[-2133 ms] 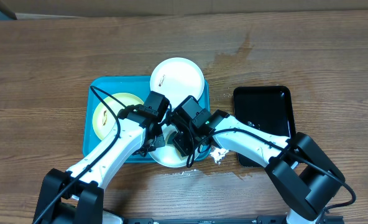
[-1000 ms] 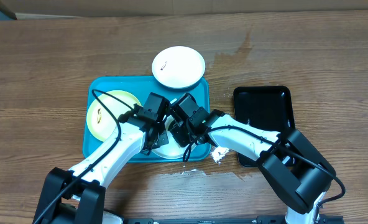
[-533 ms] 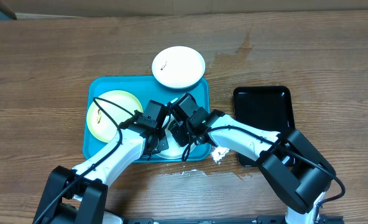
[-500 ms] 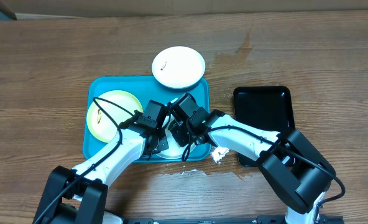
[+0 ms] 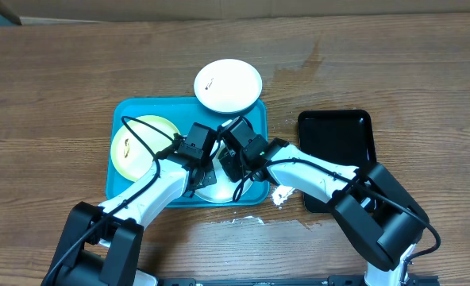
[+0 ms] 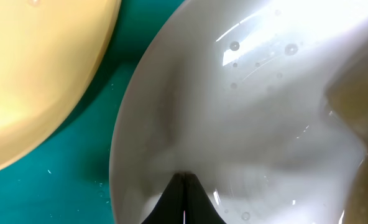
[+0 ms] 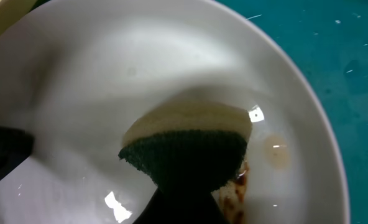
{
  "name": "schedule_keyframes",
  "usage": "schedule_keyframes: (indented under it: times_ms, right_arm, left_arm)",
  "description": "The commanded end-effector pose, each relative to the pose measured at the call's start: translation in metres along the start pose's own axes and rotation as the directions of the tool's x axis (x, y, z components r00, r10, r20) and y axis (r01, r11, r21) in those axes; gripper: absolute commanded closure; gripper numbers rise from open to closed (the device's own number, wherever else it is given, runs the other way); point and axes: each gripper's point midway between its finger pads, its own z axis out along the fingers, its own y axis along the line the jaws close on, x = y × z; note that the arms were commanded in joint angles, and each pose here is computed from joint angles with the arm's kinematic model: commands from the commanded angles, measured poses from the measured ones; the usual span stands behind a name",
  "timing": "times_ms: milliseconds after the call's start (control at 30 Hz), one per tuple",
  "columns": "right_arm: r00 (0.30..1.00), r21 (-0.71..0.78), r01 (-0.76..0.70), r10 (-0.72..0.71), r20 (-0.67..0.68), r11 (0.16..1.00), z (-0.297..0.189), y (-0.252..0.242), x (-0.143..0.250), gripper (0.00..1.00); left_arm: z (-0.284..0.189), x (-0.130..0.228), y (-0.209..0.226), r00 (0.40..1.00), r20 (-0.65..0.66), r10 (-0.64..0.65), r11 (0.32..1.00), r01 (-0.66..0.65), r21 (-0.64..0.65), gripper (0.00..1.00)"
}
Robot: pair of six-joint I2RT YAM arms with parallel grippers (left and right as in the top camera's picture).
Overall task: Clean dirty plates on tray and stack at the side
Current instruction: 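Scrub the white plate's food smear with the sponge in right gripper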
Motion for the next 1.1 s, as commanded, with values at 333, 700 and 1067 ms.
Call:
schedule_keyframes:
  times_ms: [333, 700, 1067]
  right_arm:
    - [0.992, 0.108, -0.062, 0.074, -0.105, 0.992, 0.037, -0.037, 0.034, 0.96]
    - [0.986, 0.274, -0.130, 0.153, -0.062, 0.953, 0.030, -0.077, 0.030, 0.96]
    - [0.985, 0.358, -0.173, 0.166, 0.049, 0.917, 0.003, -0.089, -0.009, 0.96]
  left_arm:
    - [0.026, 0.035, 0.021, 0.992, -0.120, 0.034, 0.996, -0.044, -0.079, 0.96]
    - [0.033, 0.041, 0.024, 0.988, -0.150, 0.036, 0.994, -0.051, -0.099, 0.96]
    - [0.033, 0.042, 0.025, 0.988, -0.151, 0.037, 0.993, -0.053, -0.104, 0.96]
